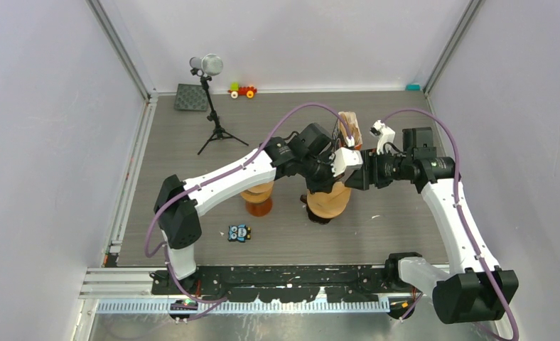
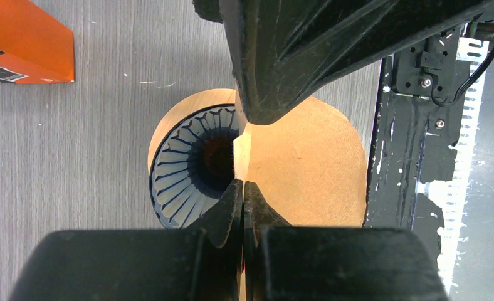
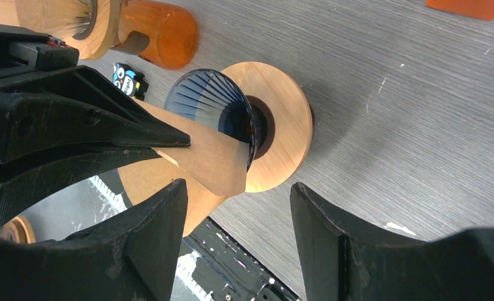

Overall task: Place the coffee filter in the dripper
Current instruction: Place the coffee filter in the coffee dripper.

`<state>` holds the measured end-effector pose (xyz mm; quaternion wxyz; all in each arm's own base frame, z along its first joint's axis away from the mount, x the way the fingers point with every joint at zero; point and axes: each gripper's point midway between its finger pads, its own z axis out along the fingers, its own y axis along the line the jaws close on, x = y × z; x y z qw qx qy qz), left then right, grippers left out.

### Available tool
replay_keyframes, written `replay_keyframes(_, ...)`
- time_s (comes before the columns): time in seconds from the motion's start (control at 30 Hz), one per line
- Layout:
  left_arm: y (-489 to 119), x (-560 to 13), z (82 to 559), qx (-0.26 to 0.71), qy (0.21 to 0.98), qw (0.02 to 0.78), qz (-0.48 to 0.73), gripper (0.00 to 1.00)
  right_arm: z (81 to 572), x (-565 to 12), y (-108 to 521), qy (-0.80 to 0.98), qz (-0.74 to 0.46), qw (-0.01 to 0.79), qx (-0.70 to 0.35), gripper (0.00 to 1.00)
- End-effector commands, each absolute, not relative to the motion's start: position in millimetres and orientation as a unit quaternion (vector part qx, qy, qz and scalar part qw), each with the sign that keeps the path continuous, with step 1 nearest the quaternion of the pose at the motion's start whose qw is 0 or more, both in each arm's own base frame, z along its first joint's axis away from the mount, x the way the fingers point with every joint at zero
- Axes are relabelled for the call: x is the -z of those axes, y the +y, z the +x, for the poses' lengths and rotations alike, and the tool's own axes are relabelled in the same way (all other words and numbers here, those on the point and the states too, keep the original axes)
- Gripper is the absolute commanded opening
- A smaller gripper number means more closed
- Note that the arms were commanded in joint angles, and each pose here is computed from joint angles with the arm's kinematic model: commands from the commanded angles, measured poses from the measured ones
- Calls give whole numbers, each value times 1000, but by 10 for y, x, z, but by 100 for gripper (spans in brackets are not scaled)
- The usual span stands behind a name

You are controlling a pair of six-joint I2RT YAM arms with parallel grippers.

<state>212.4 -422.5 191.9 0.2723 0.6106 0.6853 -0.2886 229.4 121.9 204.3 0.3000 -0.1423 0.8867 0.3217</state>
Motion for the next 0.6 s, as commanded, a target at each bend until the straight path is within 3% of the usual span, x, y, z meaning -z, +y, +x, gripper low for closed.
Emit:
replay_keyframes(0.0, -4297, -2092, 2105, 304, 669, 289, 613, 0, 2327, -2084, 1268, 869, -179, 315, -336, 66)
replay_keyframes(0.57, -4294, -2108, 2073, 310, 666, 286, 615, 0, 2294, -1994, 1255, 862, -234, 304, -330, 66)
